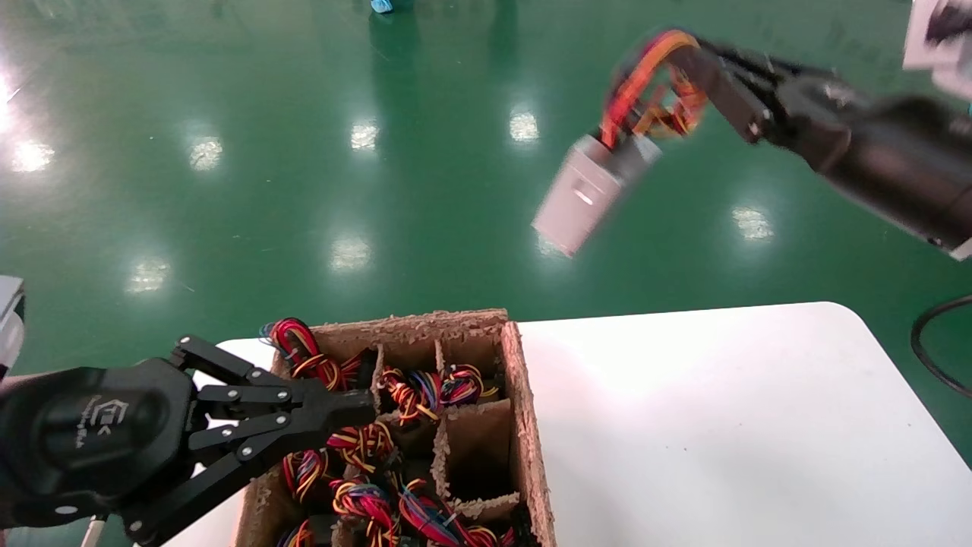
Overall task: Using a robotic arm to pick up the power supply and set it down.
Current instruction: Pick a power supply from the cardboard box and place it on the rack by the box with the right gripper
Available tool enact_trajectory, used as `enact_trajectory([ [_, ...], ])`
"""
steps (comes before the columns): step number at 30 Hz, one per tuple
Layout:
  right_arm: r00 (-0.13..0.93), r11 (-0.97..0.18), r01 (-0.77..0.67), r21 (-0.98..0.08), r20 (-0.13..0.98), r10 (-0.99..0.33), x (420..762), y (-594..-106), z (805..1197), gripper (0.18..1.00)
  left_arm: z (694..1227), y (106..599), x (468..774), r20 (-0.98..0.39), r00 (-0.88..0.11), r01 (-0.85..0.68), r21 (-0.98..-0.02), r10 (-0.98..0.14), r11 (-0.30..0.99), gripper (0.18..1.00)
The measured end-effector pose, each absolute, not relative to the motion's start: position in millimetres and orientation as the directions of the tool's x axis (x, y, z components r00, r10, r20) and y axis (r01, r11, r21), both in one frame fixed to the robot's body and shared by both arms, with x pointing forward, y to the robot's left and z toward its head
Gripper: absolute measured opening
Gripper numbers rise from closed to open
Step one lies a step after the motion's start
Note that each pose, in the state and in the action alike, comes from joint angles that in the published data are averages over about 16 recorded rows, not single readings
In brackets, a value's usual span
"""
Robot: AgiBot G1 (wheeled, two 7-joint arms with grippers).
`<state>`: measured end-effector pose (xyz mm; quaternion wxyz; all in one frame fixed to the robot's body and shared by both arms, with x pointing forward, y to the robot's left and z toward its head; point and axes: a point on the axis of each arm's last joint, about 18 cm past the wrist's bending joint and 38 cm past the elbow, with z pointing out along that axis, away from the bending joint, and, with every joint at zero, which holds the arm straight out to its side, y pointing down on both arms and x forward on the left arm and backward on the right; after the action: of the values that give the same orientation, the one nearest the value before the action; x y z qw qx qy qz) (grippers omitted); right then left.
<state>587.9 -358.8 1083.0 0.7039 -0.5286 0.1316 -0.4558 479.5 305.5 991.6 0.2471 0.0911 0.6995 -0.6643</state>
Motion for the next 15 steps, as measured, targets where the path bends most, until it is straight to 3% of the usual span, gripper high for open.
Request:
enact_trajectory([
  [15, 0.280, -0.079, 0.323, -0.943, 0.175, -0.944, 611, -461, 1032, 0.227, 992, 305, 480, -0.467, -0.861, 0.456, -0.884, -0.201, 0.101, 0.191],
])
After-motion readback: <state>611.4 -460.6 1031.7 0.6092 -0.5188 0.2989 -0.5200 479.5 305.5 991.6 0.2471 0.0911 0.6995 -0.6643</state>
